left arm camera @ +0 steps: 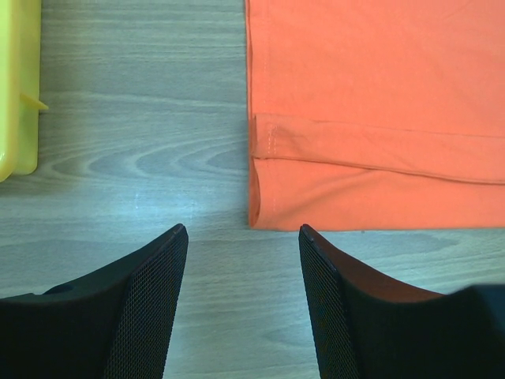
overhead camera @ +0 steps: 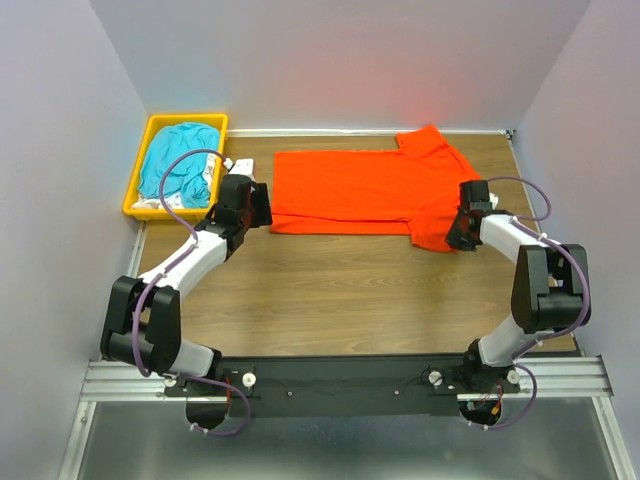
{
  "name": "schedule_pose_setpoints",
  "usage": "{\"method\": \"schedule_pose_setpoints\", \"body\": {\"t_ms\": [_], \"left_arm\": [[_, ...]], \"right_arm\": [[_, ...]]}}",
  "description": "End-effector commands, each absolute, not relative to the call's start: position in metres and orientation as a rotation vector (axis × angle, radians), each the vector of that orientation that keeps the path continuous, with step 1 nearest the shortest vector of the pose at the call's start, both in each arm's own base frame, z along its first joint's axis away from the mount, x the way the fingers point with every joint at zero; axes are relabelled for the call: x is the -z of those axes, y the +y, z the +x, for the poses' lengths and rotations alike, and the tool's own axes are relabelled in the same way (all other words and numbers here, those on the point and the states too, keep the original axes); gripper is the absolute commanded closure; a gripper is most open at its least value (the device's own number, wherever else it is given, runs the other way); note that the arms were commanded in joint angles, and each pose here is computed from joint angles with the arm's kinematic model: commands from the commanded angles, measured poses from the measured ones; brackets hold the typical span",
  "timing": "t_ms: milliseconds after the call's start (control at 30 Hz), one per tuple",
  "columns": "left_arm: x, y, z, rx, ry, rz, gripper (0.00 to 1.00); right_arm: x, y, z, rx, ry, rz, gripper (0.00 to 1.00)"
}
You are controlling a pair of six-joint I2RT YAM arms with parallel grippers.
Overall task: Fold and stack the t-shirts
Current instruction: Fold the tshirt
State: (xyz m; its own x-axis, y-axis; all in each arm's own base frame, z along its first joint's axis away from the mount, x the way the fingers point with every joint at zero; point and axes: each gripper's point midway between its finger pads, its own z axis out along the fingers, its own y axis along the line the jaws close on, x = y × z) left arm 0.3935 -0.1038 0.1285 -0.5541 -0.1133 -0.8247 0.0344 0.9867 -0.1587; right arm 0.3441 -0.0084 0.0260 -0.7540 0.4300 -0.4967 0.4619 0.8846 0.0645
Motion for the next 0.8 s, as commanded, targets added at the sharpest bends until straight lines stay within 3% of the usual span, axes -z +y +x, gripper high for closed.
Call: {"method": "schedule_pose_setpoints", "body": {"t_ms": [0,367,767], "left_arm": [[-0.128,-0.104,0.4,0.178,2.135,-0.042,0.34],[-0.127,-0.109,0.399,0.202,2.16,-0.018,0.34],[-0.109,-0.111,0.378,0.238,2.243,-0.015,0.34]], "right_arm": [[-0.069,-0.007,0.389,0.044,2.421,0.609,0.99],[-0.112,-0.006,0.504,0.008,2.268,0.601,0.99],[-0.085,-0.003,0.581,-0.005,2.247,0.584,0.98]]}}
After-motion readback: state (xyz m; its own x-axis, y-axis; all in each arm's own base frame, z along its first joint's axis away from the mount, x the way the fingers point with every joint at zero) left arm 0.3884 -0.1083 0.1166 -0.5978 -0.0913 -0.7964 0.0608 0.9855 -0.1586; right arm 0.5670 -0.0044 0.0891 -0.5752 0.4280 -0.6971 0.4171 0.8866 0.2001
